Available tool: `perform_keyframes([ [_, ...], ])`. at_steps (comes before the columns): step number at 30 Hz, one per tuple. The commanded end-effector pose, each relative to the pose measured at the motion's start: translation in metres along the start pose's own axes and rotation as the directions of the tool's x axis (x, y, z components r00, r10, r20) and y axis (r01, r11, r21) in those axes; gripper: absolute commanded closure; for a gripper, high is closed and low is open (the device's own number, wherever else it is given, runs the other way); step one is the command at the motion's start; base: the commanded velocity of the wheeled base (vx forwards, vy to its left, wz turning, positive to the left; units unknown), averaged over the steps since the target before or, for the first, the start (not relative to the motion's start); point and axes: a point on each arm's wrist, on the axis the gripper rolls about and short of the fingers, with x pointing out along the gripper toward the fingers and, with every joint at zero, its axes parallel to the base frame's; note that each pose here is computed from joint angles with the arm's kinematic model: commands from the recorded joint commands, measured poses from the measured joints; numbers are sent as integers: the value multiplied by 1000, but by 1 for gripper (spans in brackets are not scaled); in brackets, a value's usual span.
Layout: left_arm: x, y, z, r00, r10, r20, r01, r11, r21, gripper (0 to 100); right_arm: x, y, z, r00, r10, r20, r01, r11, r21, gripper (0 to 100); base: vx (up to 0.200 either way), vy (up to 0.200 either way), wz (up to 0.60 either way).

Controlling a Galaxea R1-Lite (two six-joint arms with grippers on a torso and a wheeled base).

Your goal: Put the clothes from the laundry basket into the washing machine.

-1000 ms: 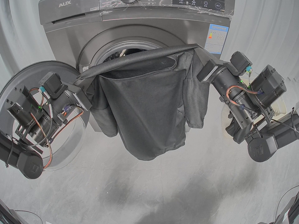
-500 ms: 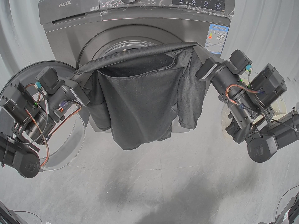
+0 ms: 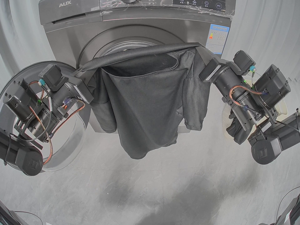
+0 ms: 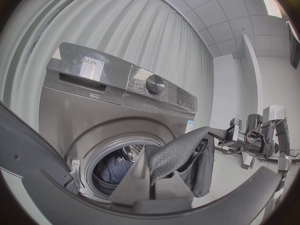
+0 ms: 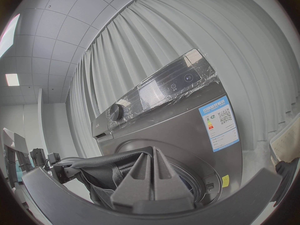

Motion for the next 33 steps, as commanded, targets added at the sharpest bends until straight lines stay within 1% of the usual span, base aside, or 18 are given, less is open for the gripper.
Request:
perform_keyframes([
  [1, 5, -4, -10, 1000, -17, -23, 17, 1000, -14, 100, -9, -3, -9, 999, -8, -51, 8, 1000, -1, 100, 0, 0, 0],
  [3, 9, -6, -16, 999, -26, -32, 26, 999, -20, 100, -19, -4, -19, 994, -10, -108, 10, 1000, -6, 100, 0, 0, 0],
  [4, 9, -6, -16, 999, -28, -32, 27, 999, -21, 100, -19, -4, -21, 994, -11, -113, 11, 1000, -6, 100, 0, 0, 0],
  [5, 15, -10, -20, 999, -42, -31, 41, 999, -29, 100, -29, -3, -32, 986, -4, -168, 4, 1000, -3, 100, 0, 0, 0],
  [7, 20, -16, -23, 998, -61, -27, 60, 997, -37, 100, -38, 6, -46, 975, 23, -223, -21, 1000, 12, 100, 0, 0, 0],
  [9, 25, -22, -21, 997, -77, -13, 77, 996, -45, 100, -44, 10, -66, 958, 35, -284, -30, 999, 23, 100, 0, 0, 0],
  [11, 28, -25, -21, 996, -84, -8, 84, 995, -48, 100, -47, 13, -73, 950, 44, -309, -37, 999, 29, 100, 0, 0, 0],
  [12, 29, -26, -23, 997, -82, -7, 82, 995, -50, 100, -49, 15, -79, 943, 52, -328, -44, 999, 32, 0, 0, 0, 0],
  [13, 30, -26, -23, 997, -82, -5, 82, 995, -50, 100, -50, 16, -82, 939, 55, -338, -46, 998, 33, 0, 0, 0, 0],
  [16, 31, -26, -23, 997, -78, 1, 77, 996, -51, 100, -63, 21, -105, 904, 71, -422, -60, 997, 38, 0, 0, 0, 0],
  [17, 31, -26, -23, 997, -78, 2, 78, 996, -51, 100, -66, 22, -106, 899, 72, -432, -62, 997, 37, 0, 0, 0, 0],
  [18, 32, -26, -21, 997, -76, 10, 77, 996, -49, 100, -78, 24, -114, 871, 90, -483, -80, 996, 42, 0, 0, 0, 0],
  [21, 32, -26, -19, 997, -77, 16, 77, 996, -48, 100, -95, 25, -128, 820, 118, -560, -110, 993, 48, 0, 0, 0, 0],
  [24, 32, -27, -18, 997, -76, 18, 77, 996, -49, 100, -103, 23, -137, 792, 120, -599, -116, 992, 45, 0, 0, 0, 0],
  [27, 31, -28, -18, 997, -78, 19, 79, 996, -50, 100, -101, 21, -143, 789, 113, -604, -111, 993, 41, 0, 0, 0, 0],
  [28, 31, -29, -17, 997, -81, 21, 81, 995, -49, 100, -99, 19, -150, 788, 109, -606, -109, 993, 38, 0, 0, 0, 0],
  [31, 31, -34, -16, 995, -94, 25, 96, 994, -55, 100, -89, 18, -167, 792, 106, -602, -106, 994, 35, 0, 0, 0, 0],
  [33, 30, -36, -15, 995, -100, 27, 101, 993, -57, 100, -80, 18, -177, 802, 103, -589, -103, 994, 33, 0, 0, 0, 0],
])
